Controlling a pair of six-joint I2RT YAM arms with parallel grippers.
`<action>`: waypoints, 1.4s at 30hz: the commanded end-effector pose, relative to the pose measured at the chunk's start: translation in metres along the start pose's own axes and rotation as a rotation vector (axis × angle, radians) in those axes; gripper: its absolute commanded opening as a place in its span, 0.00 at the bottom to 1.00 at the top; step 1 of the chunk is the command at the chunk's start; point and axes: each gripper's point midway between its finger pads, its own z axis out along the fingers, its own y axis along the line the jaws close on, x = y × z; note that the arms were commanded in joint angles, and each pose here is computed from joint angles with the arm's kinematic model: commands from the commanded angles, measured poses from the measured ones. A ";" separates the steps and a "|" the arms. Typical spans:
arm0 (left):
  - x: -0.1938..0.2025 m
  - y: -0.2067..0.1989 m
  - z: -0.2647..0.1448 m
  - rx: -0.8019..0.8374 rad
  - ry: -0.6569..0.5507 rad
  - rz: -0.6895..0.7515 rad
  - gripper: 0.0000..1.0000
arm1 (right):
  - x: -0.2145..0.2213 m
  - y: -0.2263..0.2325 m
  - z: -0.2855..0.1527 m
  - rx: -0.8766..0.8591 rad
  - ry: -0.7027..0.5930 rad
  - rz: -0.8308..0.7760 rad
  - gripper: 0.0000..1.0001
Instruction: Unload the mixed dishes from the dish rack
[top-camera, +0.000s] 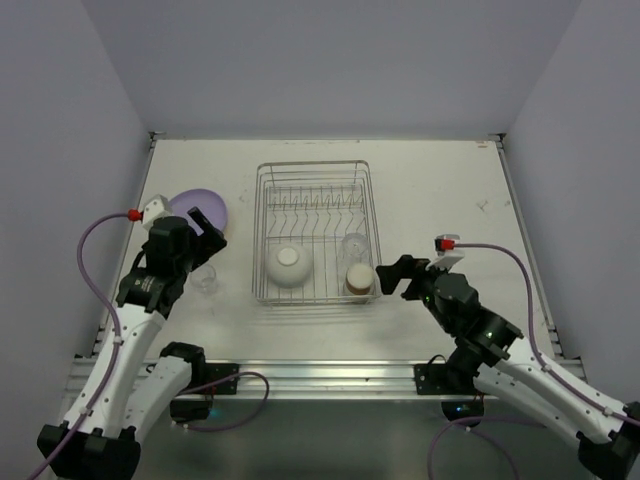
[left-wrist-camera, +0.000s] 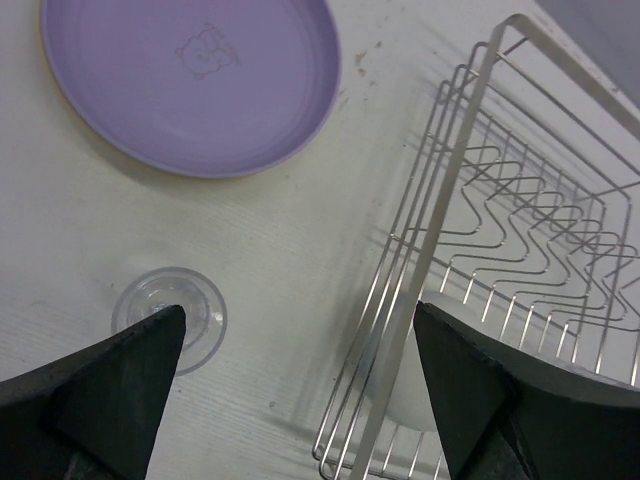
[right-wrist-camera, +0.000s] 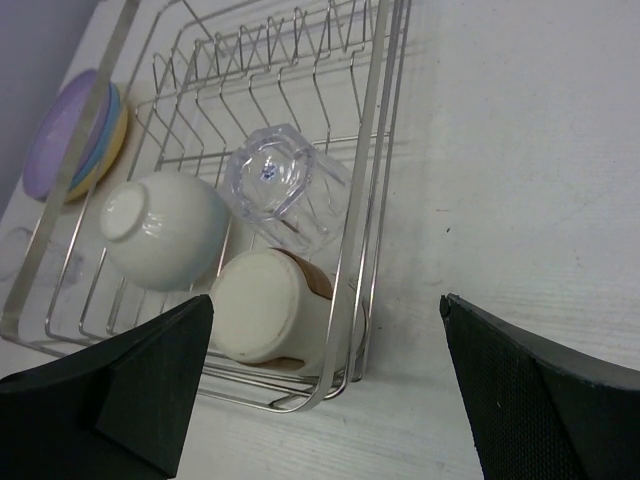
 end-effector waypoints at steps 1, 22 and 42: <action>-0.009 -0.018 -0.009 0.141 -0.051 0.054 1.00 | -0.016 0.028 0.006 -0.044 0.057 -0.068 0.99; 0.004 -0.086 -0.082 0.716 -0.081 0.277 1.00 | -0.038 0.078 0.051 0.089 0.226 -0.212 0.99; -0.005 -0.086 -0.092 0.754 -0.185 0.426 1.00 | 0.010 0.063 0.099 0.289 0.416 -0.351 0.99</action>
